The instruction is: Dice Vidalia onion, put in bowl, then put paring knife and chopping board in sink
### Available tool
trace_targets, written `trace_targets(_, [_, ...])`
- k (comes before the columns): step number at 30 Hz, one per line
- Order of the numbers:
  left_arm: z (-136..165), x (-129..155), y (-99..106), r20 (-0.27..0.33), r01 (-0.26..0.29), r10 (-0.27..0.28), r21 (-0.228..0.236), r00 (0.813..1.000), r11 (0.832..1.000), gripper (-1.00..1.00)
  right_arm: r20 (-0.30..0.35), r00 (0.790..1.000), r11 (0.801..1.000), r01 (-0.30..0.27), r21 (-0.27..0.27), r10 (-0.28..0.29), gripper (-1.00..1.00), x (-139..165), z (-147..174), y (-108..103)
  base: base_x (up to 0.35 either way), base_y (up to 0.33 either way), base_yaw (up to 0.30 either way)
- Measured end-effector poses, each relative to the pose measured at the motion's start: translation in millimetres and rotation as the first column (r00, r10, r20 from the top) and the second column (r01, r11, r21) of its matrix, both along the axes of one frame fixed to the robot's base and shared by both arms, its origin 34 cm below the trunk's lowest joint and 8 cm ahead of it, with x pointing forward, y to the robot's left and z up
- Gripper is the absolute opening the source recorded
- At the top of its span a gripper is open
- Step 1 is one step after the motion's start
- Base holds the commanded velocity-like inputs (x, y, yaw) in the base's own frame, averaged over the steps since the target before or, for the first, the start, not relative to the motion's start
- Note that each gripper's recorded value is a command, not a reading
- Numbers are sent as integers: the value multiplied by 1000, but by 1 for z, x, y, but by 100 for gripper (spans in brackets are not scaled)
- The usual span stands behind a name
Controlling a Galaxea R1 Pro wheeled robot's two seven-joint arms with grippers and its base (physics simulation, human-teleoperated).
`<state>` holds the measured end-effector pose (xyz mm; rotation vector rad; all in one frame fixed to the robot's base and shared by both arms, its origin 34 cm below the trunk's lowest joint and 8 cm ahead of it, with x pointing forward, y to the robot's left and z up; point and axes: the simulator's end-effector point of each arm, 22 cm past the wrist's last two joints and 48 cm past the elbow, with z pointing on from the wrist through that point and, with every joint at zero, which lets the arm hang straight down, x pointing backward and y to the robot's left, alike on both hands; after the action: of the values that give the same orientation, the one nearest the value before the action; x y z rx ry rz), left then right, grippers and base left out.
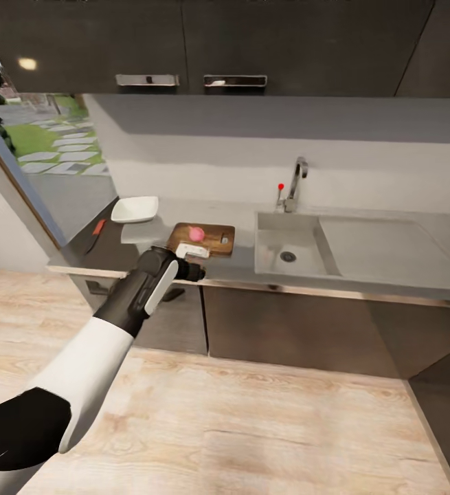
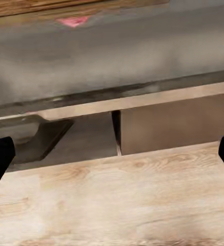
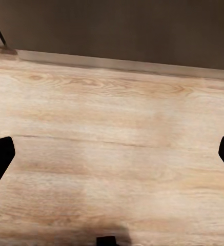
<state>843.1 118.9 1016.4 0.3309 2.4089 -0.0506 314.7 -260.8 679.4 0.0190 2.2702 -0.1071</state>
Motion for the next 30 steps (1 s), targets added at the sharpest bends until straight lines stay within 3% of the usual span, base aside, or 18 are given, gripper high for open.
trace_targets(6, [-43, -14, 11, -100, -16, 18, 27, 995, 999, 100, 0, 1000, 1000, 0, -1, 0, 100, 0, 0, 0, -263, 0, 0])
trace_targets(10, [-88, -24, 19, -153, -40, 46, 38, 987, 998, 100, 1, 1000, 1000, 1, -1, -1, 100, 0, 0, -1, -57, 0, 0])
trace_targets(14, [-149, -40, 28, -170, -83, 88, 40, 982, 996, 100, 1, 1000, 1000, 0, -1, 0, 100, 0, 0, -1, -11, 0, 0])
trace_targets(18, [-231, -86, 58, -162, -145, 154, 66, 975, 987, 100, 0, 1000, 1000, 0, -1, 0, 100, 0, 0, -1, -2, 0, 0])
trace_targets(20, [-243, -94, 64, -119, -152, 156, 43, 981, 988, 100, 1, 1000, 1000, 0, -1, 0, 100, 0, 0, 0, 0, 0, 0])
trace_targets(23, [-255, -108, 67, -114, -143, 144, 17, 983, 990, 100, 1, 1000, 1000, 0, 0, 0, 100, 0, 0, 0, 0, 0, 0])
trace_targets(27, [-296, -162, 79, -166, -145, 145, 13, 975, 989, 100, 1, 1000, 1000, -1, 1, 1, 100, 0, 0, 1, 0, 0, 0])
trace_targets(28, [-312, -186, 90, -133, -154, 153, 6, 979, 988, 100, 2, 1000, 1000, -1, 1, 1, 100, 0, 0, 0, 0, 0, 0])
trace_targets(29, [-334, -225, 94, -167, -156, 156, 13, 974, 988, 100, 1, 1000, 1000, -1, 1, 1, 100, 0, 0, 0, 0, 0, 0])
trace_targets(30, [-335, -229, 101, -135, -161, 161, 10, 978, 987, 100, 2, 1000, 1000, -1, 1, 1, 100, 0, 0, 0, 0, 0, 0])
